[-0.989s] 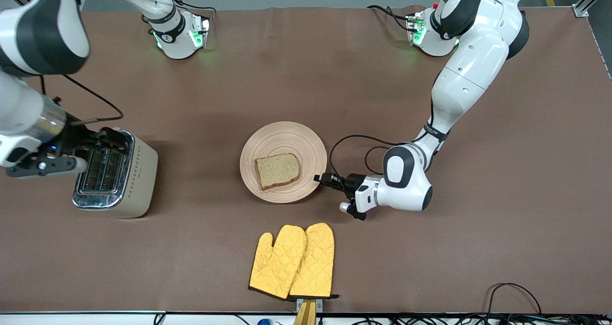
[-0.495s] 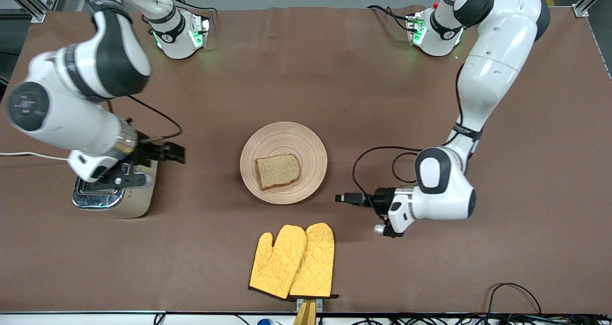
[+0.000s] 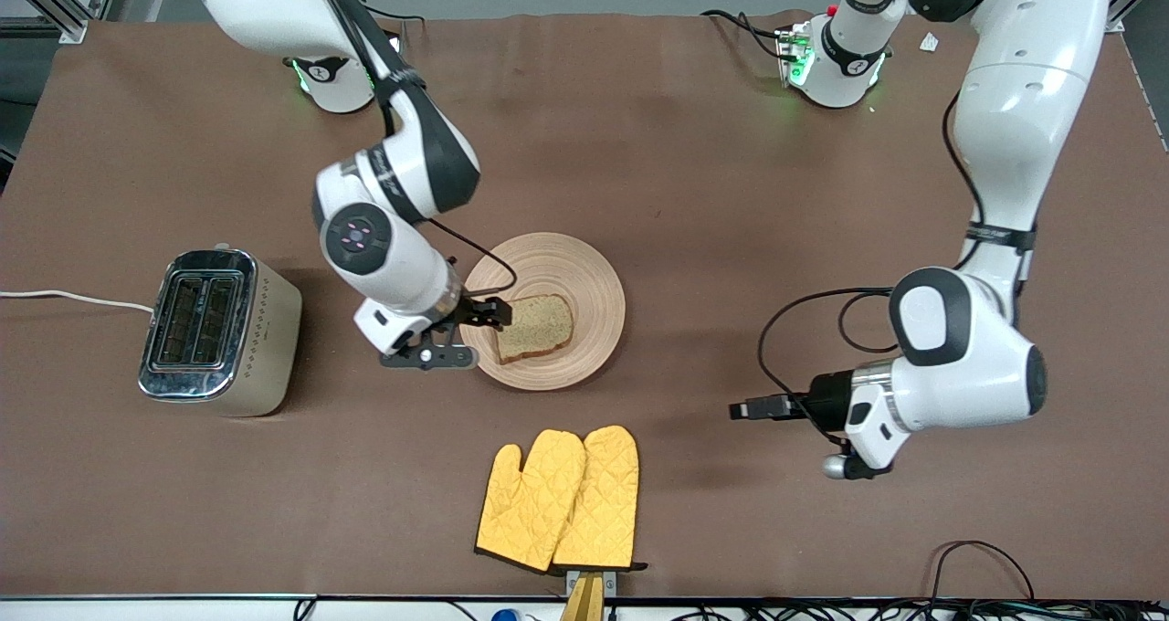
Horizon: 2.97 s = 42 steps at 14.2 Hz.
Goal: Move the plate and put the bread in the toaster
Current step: 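Release the plate with the left gripper while the right gripper reaches the bread, then grasp the bread slice edge with the right gripper while the left gripper withdraws, then lift the bread with the right gripper and lower it into the toaster slot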
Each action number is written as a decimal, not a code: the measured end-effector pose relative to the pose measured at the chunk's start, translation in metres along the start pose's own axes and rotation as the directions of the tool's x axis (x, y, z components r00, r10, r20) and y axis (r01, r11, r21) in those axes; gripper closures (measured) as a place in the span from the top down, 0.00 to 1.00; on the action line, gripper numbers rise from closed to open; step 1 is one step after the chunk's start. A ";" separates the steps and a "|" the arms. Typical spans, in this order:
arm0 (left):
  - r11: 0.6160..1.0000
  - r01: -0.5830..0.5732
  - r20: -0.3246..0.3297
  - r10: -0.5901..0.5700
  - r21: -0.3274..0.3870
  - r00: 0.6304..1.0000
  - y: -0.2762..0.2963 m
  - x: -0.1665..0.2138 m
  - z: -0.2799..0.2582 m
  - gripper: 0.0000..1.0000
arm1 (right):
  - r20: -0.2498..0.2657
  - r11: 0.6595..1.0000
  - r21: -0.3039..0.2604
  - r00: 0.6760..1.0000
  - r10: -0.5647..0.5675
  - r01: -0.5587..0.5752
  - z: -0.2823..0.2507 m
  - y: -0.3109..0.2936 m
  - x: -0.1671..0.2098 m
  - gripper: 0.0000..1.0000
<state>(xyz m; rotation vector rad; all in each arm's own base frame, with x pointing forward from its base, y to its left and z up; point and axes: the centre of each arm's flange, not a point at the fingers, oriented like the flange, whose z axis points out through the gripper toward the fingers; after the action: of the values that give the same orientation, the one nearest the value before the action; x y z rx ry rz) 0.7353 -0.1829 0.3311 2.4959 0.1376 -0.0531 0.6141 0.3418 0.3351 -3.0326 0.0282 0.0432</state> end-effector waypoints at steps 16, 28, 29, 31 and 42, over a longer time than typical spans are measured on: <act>0.757 0.020 -0.025 -0.005 0.653 1.000 0.026 -0.097 -0.270 1.00 | -0.072 1.000 0.000 0.997 0.029 -0.029 0.124 -0.007 -0.032 0.63; 0.750 0.008 -0.023 0.010 0.662 1.000 0.070 -0.195 -0.341 1.00 | -0.059 0.999 -0.005 0.997 0.039 -0.040 0.117 -0.001 -0.038 0.15; 0.746 0.011 -0.024 0.006 0.665 1.000 0.068 -0.200 -0.342 1.00 | -0.044 0.999 -0.013 0.998 0.042 -0.043 0.107 0.000 -0.037 0.15; 0.744 0.015 -0.024 0.002 0.668 1.000 0.067 -0.205 -0.343 1.00 | -0.014 0.998 -0.031 0.998 0.055 -0.056 0.073 0.006 -0.032 0.15; 0.750 0.017 -0.050 0.021 0.661 0.999 0.063 -0.210 -0.342 1.00 | 0.091 0.722 -0.687 0.996 -0.023 0.079 -0.100 0.121 0.007 0.15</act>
<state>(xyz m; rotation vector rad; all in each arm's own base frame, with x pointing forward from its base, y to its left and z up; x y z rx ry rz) 0.5354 -0.0456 0.6575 3.2205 0.1591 -0.0368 0.6211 0.2109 0.4214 -3.7859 -0.1050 0.2124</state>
